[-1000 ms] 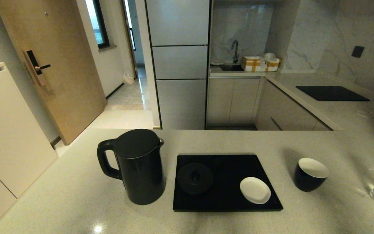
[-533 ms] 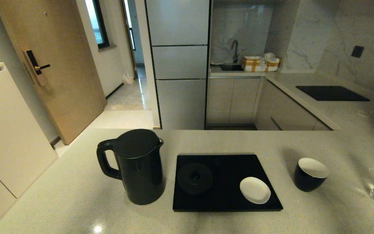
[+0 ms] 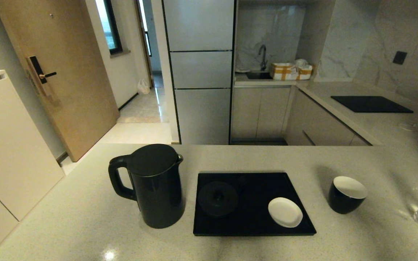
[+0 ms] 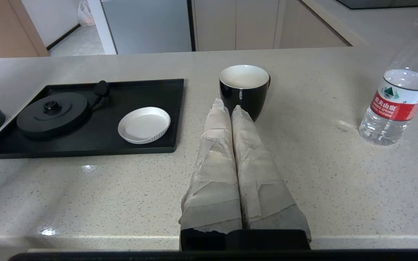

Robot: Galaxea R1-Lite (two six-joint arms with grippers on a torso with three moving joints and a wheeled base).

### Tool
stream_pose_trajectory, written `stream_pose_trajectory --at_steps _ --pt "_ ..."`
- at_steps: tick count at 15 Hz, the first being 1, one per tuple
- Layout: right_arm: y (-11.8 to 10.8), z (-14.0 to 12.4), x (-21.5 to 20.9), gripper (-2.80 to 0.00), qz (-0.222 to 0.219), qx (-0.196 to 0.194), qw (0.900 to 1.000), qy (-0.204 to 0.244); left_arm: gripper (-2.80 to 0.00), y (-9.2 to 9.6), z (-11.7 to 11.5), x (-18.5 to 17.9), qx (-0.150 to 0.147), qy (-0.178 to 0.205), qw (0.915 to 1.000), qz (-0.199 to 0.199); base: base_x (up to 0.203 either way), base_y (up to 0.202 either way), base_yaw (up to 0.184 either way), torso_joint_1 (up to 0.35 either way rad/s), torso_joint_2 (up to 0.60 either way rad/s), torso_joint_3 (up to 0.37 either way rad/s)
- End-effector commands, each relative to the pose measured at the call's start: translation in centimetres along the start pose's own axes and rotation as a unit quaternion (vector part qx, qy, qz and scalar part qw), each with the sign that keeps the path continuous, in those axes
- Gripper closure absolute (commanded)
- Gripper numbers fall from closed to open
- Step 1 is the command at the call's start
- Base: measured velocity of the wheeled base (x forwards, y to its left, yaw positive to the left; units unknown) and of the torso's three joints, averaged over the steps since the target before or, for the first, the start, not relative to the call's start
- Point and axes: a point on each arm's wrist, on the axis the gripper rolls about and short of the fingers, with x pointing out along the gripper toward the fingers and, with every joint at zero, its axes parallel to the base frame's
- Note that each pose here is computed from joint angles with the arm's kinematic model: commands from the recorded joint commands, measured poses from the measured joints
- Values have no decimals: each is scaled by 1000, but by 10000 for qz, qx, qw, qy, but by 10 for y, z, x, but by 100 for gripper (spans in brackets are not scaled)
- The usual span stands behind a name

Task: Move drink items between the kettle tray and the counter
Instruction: Return the kettle to its original position

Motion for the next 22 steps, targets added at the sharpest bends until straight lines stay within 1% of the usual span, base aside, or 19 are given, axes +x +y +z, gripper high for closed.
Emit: stream_pose_trajectory --at_steps 1,2,3,5,7,8,9,10,12,14,16,18,20,22 --pt "0 0 0 0 0 -2 10000 -3 0 -3 40 39 63 952 9954 -9 0 0 0 0 0 0" --pt "0 0 0 0 0 -2 10000 -3 0 -3 41 60 107 1061 9943 -28 0 0 0 0 0 0" --pt "0 0 0 0 0 -2 10000 -3 0 -3 33 86 145 1345 9908 -30 0 0 0 0 0 0" --pt "0 0 0 0 0 -2 10000 -3 0 -3 10 137 192 1961 9804 -28 0 0 0 0 0 0" --pt "0 0 0 0 0 -2 10000 -3 0 -2 -12 172 221 2284 9733 -37 0 0 0 0 0 0" --pt "0 0 0 0 0 -2 10000 -3 0 -2 -21 185 235 2321 9724 -43 0 0 0 0 0 0" --pt "0 0 0 0 0 -2 10000 -10 -280 -1 -28 199 254 2323 9723 -47 0 0 0 0 0 0" --pt "0 0 0 0 0 -2 10000 -3 -280 -2 -33 210 276 2186 9754 -61 0 0 0 0 0 0" --pt "0 0 0 0 0 -2 10000 -3 -280 -4 -37 227 299 1778 9835 -127 0 0 0 0 0 0" --pt "0 0 0 0 0 -2 10000 -3 -280 -7 -42 234 296 1781 9834 -197 0 0 0 0 0 0" --pt "0 0 0 0 0 -2 10000 -3 -280 -10 -43 241 346 1567 9868 -236 0 0 0 0 0 0" --pt "0 0 0 0 0 -2 10000 -3 -280 -12 -48 251 391 1458 9883 -227 0 0 0 0 0 0" --pt "0 0 0 0 0 -2 10000 -3 -280 -15 -55 264 459 1280 9907 -84 0 0 0 0 0 0" --pt "0 0 0 0 0 -2 10000 -3 -280 -19 -69 279 642 1255 9899 158 0 0 0 0 0 0"
